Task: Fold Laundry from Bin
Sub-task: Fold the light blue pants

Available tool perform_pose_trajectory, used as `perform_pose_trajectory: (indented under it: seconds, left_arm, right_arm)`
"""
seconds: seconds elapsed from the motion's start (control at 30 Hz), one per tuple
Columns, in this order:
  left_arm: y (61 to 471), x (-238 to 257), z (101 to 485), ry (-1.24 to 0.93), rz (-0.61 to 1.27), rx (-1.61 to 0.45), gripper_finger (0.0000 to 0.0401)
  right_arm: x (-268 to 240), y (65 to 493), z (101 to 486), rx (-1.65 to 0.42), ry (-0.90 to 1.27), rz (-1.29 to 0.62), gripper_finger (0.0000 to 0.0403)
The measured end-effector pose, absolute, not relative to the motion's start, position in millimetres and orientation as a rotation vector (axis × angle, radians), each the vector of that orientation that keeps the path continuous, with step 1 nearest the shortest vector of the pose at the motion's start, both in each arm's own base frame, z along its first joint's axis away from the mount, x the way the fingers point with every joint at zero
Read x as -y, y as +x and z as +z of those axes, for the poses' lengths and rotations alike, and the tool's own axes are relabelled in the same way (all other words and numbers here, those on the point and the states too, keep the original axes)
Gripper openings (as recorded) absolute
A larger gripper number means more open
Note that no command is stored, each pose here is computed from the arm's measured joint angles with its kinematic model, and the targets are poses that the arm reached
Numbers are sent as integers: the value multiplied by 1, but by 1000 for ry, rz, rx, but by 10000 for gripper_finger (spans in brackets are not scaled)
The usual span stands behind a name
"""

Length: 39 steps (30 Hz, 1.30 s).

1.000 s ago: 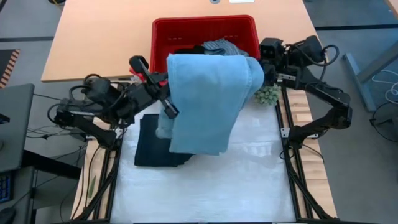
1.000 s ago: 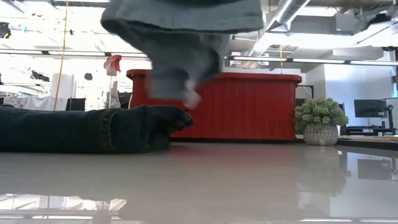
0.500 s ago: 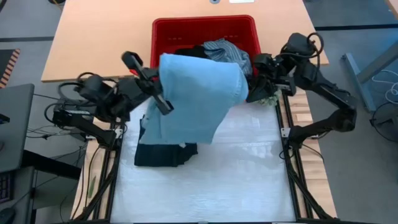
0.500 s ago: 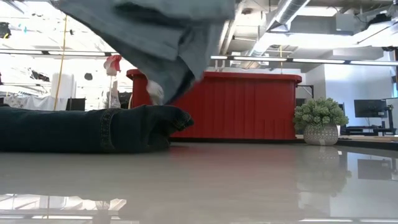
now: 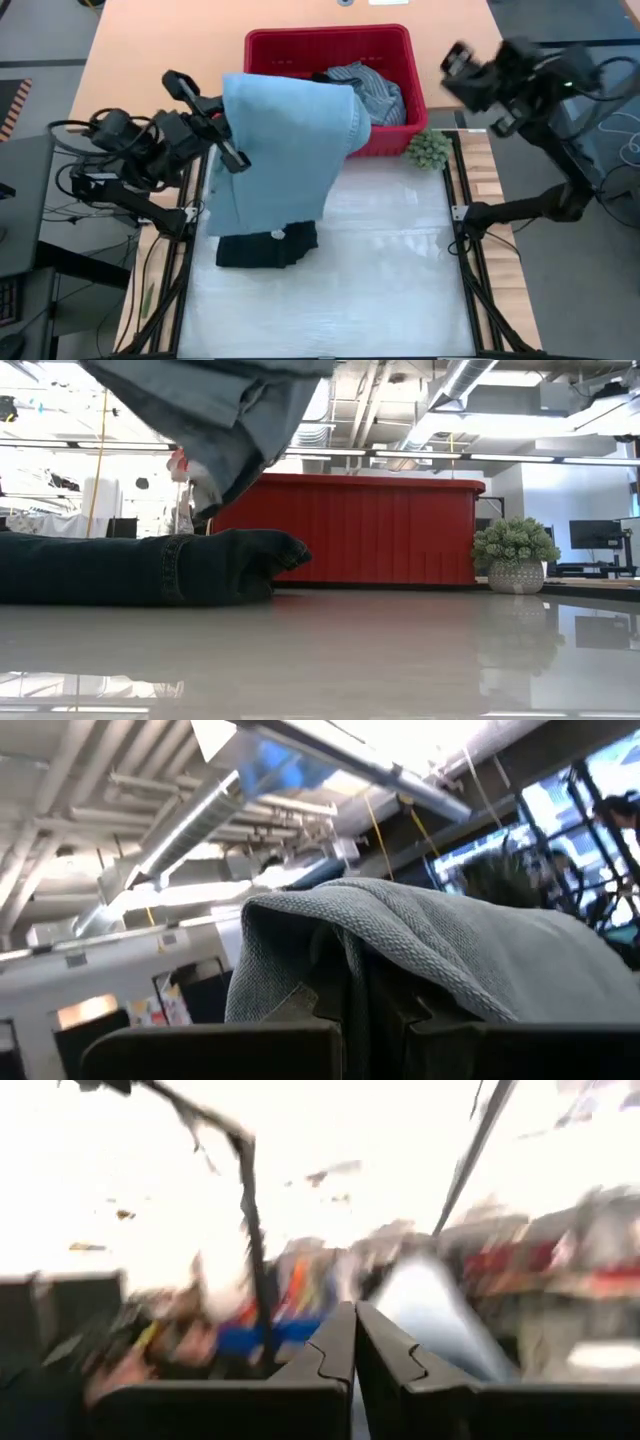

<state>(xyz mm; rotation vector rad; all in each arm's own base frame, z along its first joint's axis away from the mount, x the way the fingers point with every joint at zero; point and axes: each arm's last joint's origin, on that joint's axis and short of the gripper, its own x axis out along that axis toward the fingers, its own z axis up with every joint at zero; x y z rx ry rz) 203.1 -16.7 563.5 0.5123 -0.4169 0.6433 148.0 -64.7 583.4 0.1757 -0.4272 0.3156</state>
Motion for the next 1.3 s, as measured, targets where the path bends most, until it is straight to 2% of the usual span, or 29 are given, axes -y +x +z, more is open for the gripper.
perform_pose_trajectory:
  seconds: [0.13,0.3,0.47,0.57,0.67,1.07,1.3]
  left_arm:
    - [206,17,558,500,635,351,0]
    - [212,17,546,494,616,218,0]
    - [214,16,536,469,601,129,0]
    - [215,15,529,447,617,95,0]
    - [218,10,514,422,630,63,0]
    - [234,-1,470,351,620,-32,0]
    - [239,-12,460,302,601,-42,0]
  right_arm:
    - [79,168,603,363,252,352,56]
    - [98,217,612,235,258,450,92]
    - [104,246,607,230,187,603,167]
    - [108,258,601,206,194,617,216]
    - [115,272,592,173,191,590,248]
    - [109,292,545,-113,82,324,254]
    - [90,303,528,-254,39,255,254]
